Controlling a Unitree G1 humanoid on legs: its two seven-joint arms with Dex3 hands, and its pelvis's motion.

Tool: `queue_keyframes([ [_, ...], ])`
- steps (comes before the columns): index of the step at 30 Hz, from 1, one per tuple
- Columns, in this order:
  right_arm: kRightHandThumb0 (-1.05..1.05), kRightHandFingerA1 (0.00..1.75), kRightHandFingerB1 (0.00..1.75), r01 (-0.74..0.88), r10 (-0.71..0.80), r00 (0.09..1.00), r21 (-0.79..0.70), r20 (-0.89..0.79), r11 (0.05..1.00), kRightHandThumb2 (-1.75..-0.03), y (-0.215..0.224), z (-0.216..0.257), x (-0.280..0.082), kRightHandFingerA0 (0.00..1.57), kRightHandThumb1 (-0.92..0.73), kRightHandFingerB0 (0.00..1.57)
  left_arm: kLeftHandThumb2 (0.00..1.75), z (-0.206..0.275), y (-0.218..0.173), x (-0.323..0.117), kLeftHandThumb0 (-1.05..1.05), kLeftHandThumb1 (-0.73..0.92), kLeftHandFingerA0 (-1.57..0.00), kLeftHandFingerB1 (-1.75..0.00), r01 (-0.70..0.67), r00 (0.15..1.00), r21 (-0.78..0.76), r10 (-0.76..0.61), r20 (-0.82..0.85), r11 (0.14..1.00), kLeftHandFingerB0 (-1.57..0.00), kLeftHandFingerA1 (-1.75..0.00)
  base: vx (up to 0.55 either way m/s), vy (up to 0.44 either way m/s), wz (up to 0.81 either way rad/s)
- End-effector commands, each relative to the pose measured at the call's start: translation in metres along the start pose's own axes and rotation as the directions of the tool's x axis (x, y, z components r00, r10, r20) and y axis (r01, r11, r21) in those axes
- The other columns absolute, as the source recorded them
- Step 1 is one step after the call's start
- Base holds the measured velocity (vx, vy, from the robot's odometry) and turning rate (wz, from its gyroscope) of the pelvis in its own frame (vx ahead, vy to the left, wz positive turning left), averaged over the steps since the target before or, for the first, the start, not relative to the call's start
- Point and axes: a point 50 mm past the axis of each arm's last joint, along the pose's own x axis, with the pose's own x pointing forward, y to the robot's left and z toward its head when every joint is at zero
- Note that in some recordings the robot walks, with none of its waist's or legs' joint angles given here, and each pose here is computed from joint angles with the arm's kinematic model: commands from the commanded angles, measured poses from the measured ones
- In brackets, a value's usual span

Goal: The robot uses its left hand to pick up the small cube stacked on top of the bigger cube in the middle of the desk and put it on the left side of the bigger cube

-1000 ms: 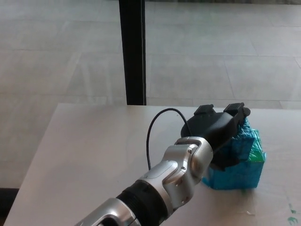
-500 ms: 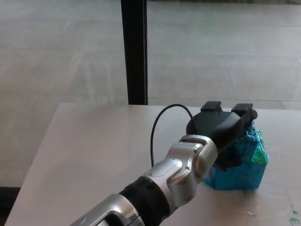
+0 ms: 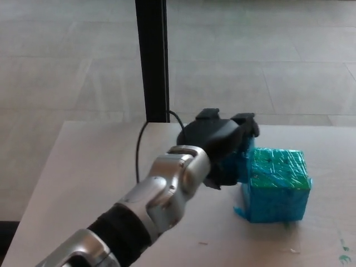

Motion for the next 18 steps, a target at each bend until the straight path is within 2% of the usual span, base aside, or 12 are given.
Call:
queue_keyframes([
  [1,-0.61,0.92,0.75,0.005,-0.005,1.0,-0.027,0.002,1.0,-1.08,-0.005,-0.005,-0.003,0.89,-0.45,0.66,0.92,-0.029,0.039,-0.009,-0.16,0.6,-0.74,-1.48,-0.106,0.994,-0.045,0.104,-0.042,0.993,-0.64,-1.75,0.0,0.0,0.0],
  [2,-0.63,0.91,0.71,0.005,-0.005,1.0,-0.021,-0.004,1.0,-0.95,-0.005,-0.006,-0.004,0.91,-0.51,0.7,0.91,-0.031,0.046,-0.01,-0.17,0.63,-0.73,-1.52,-0.116,0.993,-0.036,0.114,-0.042,0.993,-0.65,-1.75,0.0,0.0,0.0],
  [6,-0.66,0.91,0.76,0.002,-0.003,1.0,-0.02,-0.013,1.0,-1.08,-0.004,-0.005,-0.003,0.88,-0.45,0.67,0.99,-0.04,0.065,-0.016,-0.19,0.59,-0.81,-1.59,-0.182,0.982,-0.058,0.179,-0.067,0.982,-0.68,-1.75,0.0,0.0,0.0],
  [7,-0.67,0.91,0.72,0.009,-0.009,1.0,-0.021,-0.01,1.0,-0.92,-0.004,-0.005,-0.004,0.9,-0.54,0.7,0.98,-0.044,0.07,-0.019,-0.17,0.55,-0.79,-1.3,-0.206,0.977,-0.047,0.202,-0.064,0.978,-0.73,-1.63,0.0,0.0,0.0],
  [9,-0.67,0.91,0.72,0.016,-0.016,1.0,-0.01,-0.017,1.0,-0.91,-0.004,-0.007,-0.004,0.89,-0.53,0.7,0.9,-0.051,0.074,-0.023,-0.1,0.56,-0.8,-1.28,-0.227,0.972,-0.058,0.223,-0.07,0.972,-0.72,-1.74,0.0,0.0,0.0],
  [10,-0.69,0.9,0.75,0.016,-0.016,1.0,-0.007,-0.02,1.0,-1.07,-0.004,-0.007,-0.004,0.86,-0.45,0.67,1.0,-0.057,0.074,-0.028,-0.16,0.51,-0.81,-1.42,-0.243,0.968,-0.067,0.239,-0.074,0.968,-0.72,-1.75,0.0,0.0,0.0],
  [11,-0.69,0.91,0.72,0.015,-0.016,0.999,-0.01,-0.031,1.0,-0.9,-0.003,-0.008,-0.004,0.87,-0.55,0.69,0.92,-0.061,0.074,-0.032,-0.12,0.55,-0.89,-1.28,-0.246,0.967,-0.065,0.24,-0.085,0.967,-0.7,-1.75,0.0,0.0,0.0],
  [12,-0.66,0.9,0.71,0.017,-0.017,0.999,-0.01,-0.04,1.0,-0.89,-0.004,-0.009,-0.004,0.87,-0.55,0.7,0.92,-0.064,0.073,-0.034,-0.12,0.58,-0.88,-1.38,-0.244,0.967,-0.065,0.238,-0.088,0.968,-0.69,-1.75,0.0,0.0,0.0],
  [13,-0.65,0.9,0.74,0.017,-0.018,0.999,-0.008,-0.051,1.0,-1.06,-0.005,-0.012,-0.005,0.86,-0.46,0.67,0.97,-0.07,0.068,-0.039,-0.19,0.57,-0.78,-1.48,-0.231,0.969,-0.077,0.223,-0.104,0.97,-0.71,-1.74,0.0,0.0,0.0],
  [15,-0.65,0.92,0.75,0.014,-0.014,0.999,-0.007,-0.043,1.0,-1.06,-0.006,-0.011,-0.005,0.87,-0.45,0.68,0.95,-0.08,0.062,-0.045,-0.12,0.56,-0.88,-1.48,-0.21,0.971,-0.079,0.198,-0.131,0.975,-0.69,-1.75,0.0,0.0,0.0],
  [16,-0.67,0.94,0.72,0.007,-0.007,0.999,-0.008,-0.04,1.0,-0.9,-0.006,-0.01,-0.005,0.89,-0.52,0.7,0.91,-0.087,0.056,-0.052,-0.13,0.55,-0.92,-1.39,-0.2,0.972,-0.083,0.187,-0.145,0.976,-0.72,-1.71,0.0,0.0,0.0],
  [18,-0.68,0.94,0.72,0.007,-0.007,0.999,-0.008,-0.045,1.0,-0.88,-0.006,-0.01,-0.005,0.9,-0.53,0.7,0.86,-0.094,0.046,-0.059,-0.15,0.59,-0.93,-1.44,-0.189,0.974,-0.112,0.171,-0.15,0.976,-0.69,-1.75,0.0,0.0,0.0],
])
